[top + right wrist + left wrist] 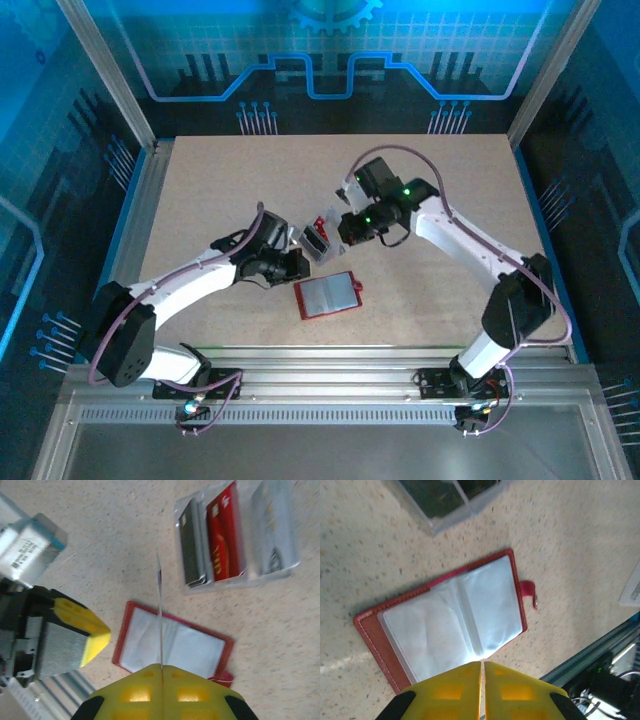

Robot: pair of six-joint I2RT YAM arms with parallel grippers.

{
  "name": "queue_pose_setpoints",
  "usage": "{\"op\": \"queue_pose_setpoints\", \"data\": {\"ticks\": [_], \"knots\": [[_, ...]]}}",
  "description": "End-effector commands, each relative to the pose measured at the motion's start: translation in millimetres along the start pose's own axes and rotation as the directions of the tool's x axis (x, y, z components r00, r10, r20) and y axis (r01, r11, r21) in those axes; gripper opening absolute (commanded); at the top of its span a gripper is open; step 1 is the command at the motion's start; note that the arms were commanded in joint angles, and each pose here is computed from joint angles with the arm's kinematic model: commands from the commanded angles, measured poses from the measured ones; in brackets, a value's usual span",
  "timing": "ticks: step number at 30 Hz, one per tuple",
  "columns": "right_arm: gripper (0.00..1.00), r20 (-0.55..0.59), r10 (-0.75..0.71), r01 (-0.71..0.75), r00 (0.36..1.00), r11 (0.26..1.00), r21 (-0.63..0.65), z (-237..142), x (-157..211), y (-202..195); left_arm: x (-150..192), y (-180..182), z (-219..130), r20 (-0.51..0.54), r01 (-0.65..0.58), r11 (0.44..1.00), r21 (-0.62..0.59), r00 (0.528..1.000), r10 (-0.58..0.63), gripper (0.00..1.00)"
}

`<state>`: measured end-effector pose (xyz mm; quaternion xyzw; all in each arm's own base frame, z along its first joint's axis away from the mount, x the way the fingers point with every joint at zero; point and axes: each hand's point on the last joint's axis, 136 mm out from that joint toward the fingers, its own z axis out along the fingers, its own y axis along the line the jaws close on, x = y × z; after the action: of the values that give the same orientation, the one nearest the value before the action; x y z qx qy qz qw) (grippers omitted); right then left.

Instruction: Put the credit cards into the card holder

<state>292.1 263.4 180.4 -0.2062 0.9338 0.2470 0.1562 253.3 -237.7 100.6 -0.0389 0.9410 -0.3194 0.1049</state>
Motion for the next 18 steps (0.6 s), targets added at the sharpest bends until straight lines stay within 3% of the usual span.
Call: {"op": "queue_pose_setpoints", "data": {"ticks": [1, 7, 18], "knots": [[0.00, 0.046, 0.029, -0.023, 0.998, 0.991, -0.129, 9, 9, 16, 13, 19, 13, -0.031, -0.016, 0.997, -0.078, 0.999, 0.014, 0.12], [0.00, 0.022, 0.089, -0.081, 0.996, 0.962, -0.261, 38, 44, 20, 22, 35, 33, -0.067, -0.027, 0.988, -0.154, 0.998, 0.017, 0.13], [0.00, -0.013, 0.160, -0.158, 0.987, 0.947, -0.280, 75, 68, 5, 30, 60, 53, -0.104, -0.033, 0.971, -0.237, 0.995, 0.008, 0.12]]}}
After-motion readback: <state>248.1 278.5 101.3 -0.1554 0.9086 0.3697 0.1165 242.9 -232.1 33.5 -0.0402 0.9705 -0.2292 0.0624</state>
